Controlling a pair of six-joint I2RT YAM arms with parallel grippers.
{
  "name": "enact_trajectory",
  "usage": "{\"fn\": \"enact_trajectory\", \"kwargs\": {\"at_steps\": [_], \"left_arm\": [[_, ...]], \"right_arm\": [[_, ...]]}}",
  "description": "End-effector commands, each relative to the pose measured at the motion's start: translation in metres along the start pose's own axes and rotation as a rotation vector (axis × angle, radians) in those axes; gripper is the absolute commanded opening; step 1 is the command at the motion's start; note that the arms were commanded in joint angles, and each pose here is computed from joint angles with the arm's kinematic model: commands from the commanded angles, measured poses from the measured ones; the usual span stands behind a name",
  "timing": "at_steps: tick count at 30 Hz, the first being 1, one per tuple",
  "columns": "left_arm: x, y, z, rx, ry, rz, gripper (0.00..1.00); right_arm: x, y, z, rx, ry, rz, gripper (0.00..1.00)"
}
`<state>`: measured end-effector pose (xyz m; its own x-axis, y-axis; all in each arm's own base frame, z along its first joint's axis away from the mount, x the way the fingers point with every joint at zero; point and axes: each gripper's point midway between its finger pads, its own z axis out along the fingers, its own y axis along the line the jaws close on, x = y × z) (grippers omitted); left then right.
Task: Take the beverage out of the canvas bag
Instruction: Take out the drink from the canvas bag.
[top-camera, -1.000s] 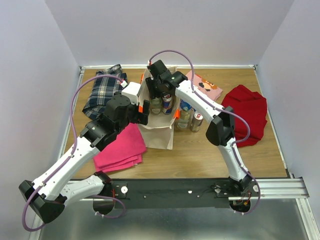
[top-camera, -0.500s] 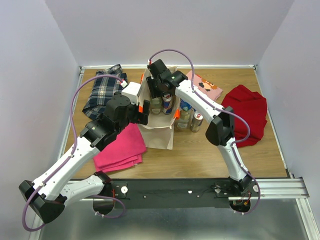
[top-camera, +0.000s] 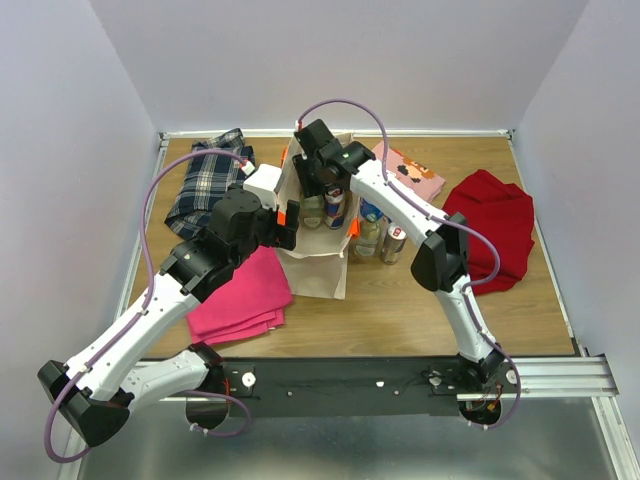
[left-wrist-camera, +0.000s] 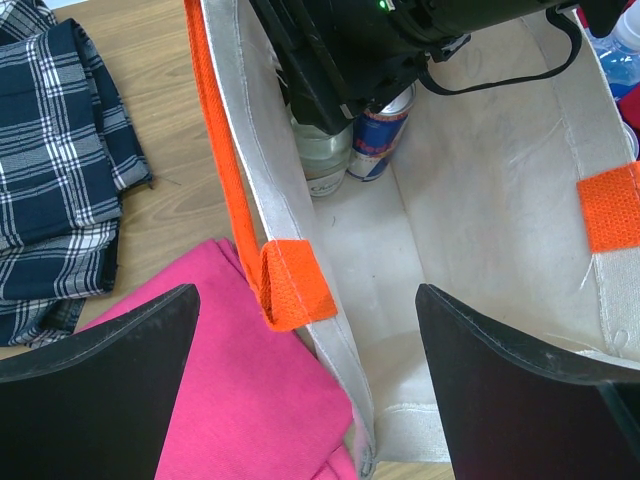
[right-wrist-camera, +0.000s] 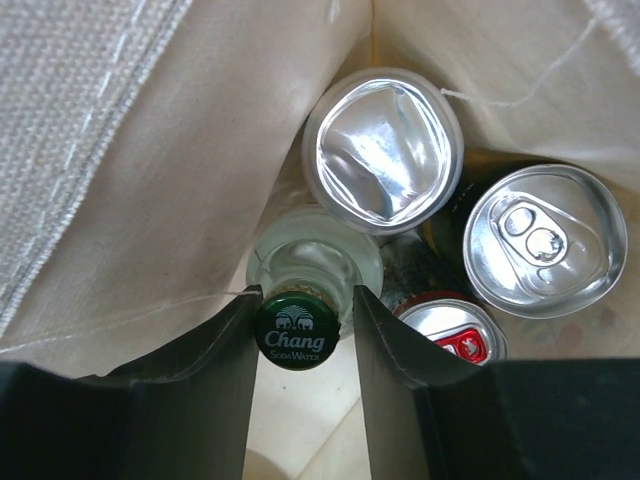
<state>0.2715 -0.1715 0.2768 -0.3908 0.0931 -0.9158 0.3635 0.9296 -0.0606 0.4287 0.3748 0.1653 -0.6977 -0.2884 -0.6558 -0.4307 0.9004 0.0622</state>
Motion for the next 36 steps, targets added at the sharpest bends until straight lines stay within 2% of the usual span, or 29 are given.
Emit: {"fn": "enact_trajectory", "kwargs": {"at_steps": [1, 2, 6, 10, 14, 16, 23, 28, 36], "left_arm": [[-0.002, 0.004, -0.002, -0.009, -0.013, 0.004, 0.99], [-0.002, 0.003, -0.002, -0.008, -0.011, 0.005, 0.99], [-0.003, 0.002, -0.001, -0.004, -0.014, 0.002, 0.99], [-0.004, 0.002, -0.001, -0.001, -0.014, 0.005, 0.99], [-0.003, 0.001, -0.001, 0.0, -0.013, 0.007, 0.99], [-0.002, 0.002, -0.001, 0.0, -0.01, 0.008, 0.99], [-0.001, 0.0, 0.001, 0.005, -0.006, 0.009, 0.99], [0.0, -0.001, 0.002, 0.012, 0.001, 0.012, 0.99], [0.001, -0.001, 0.003, 0.01, 0.005, 0.008, 0.99]], "right_arm": [[0.005, 0.002, 0.007, 0.008, 0.018, -0.021, 0.47], [0.005, 0.002, 0.007, 0.002, 0.02, -0.019, 0.43], [0.006, 0.005, 0.007, -0.012, 0.025, -0.021, 0.38], [0.01, 0.006, 0.008, -0.022, 0.037, -0.017, 0.27], [0.015, 0.013, 0.009, -0.059, 0.06, -0.023, 0.06], [0.016, 0.015, 0.009, -0.072, 0.065, -0.023, 0.01], [0.025, 0.028, 0.005, -0.137, 0.099, -0.093, 0.01], [0.047, 0.014, 0.013, -0.017, 0.152, -0.158, 0.01], [0.029, 0.021, 0.002, -0.039, 0.069, -0.156, 0.01]]}}
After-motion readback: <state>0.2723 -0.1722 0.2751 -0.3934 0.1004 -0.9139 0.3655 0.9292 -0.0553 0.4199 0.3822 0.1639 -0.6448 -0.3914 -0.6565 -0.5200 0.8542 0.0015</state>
